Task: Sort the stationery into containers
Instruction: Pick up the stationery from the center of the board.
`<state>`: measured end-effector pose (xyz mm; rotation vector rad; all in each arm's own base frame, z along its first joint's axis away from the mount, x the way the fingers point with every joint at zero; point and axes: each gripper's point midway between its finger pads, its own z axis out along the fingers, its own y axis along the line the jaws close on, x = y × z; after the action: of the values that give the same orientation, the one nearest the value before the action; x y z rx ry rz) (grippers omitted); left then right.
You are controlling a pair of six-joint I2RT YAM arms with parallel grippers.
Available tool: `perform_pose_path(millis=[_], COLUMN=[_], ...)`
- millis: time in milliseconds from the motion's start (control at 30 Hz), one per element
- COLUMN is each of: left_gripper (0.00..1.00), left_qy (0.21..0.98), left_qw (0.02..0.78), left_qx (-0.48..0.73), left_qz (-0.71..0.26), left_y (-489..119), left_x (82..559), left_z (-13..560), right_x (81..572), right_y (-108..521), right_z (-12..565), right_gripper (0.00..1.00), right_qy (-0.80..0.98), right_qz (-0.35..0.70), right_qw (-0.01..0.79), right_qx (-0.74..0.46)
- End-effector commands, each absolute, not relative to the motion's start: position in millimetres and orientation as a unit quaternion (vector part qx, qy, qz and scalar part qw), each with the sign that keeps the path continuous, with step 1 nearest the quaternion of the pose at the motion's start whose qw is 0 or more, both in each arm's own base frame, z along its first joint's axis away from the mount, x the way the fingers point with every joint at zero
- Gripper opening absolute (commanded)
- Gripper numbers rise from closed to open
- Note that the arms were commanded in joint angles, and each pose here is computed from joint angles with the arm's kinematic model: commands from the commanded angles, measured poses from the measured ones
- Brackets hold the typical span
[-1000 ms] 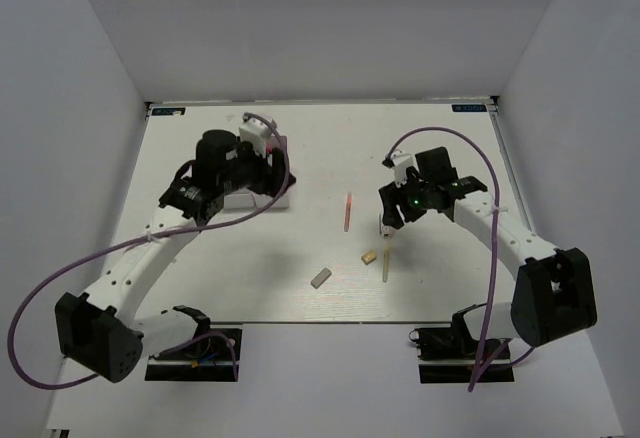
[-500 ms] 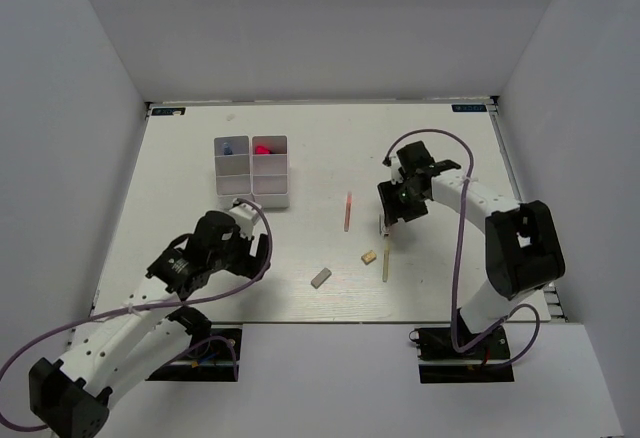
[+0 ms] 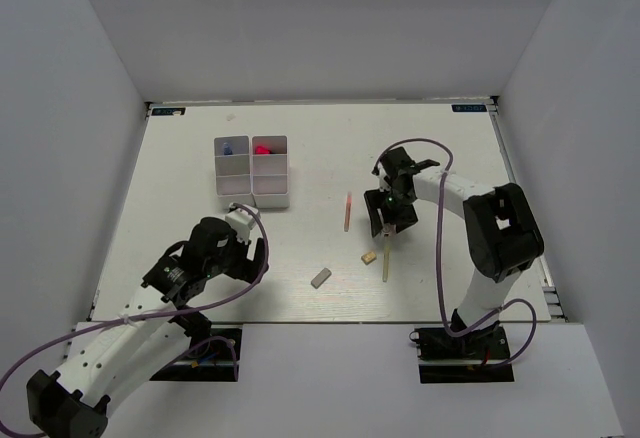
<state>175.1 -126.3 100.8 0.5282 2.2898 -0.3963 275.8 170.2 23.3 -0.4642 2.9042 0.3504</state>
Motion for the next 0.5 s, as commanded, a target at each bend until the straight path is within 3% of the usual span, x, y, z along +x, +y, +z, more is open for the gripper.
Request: perform_pose_path(millis=[0, 333, 467], left_gripper=[0.94, 0.94, 0.94], left_qy=[0.890, 0.890, 0.890], left_qw=[0.378, 0.378, 0.377], left_qx=[0.205, 0.207, 0.209], left_qz=[-0.153, -0.152, -0.148], left_y=[-125.3, -124.0, -122.9], left_x=[176.6, 175.4, 175.0], left_z=[102.1, 101.7, 100.9], right_x=[289.6, 294.3, 290.2], right_y=[171.0, 163.0, 161.9], right_z=[21.5, 24.0, 28.1], right_gripper=[0.74, 0.65, 0.56], right_qy=[0.979, 0.980, 0.979], right_qz=[0.094, 0.069, 0.073], right_qw=[0.108, 0.138, 0.141], right_qx=[-0.142, -0.125, -0.124])
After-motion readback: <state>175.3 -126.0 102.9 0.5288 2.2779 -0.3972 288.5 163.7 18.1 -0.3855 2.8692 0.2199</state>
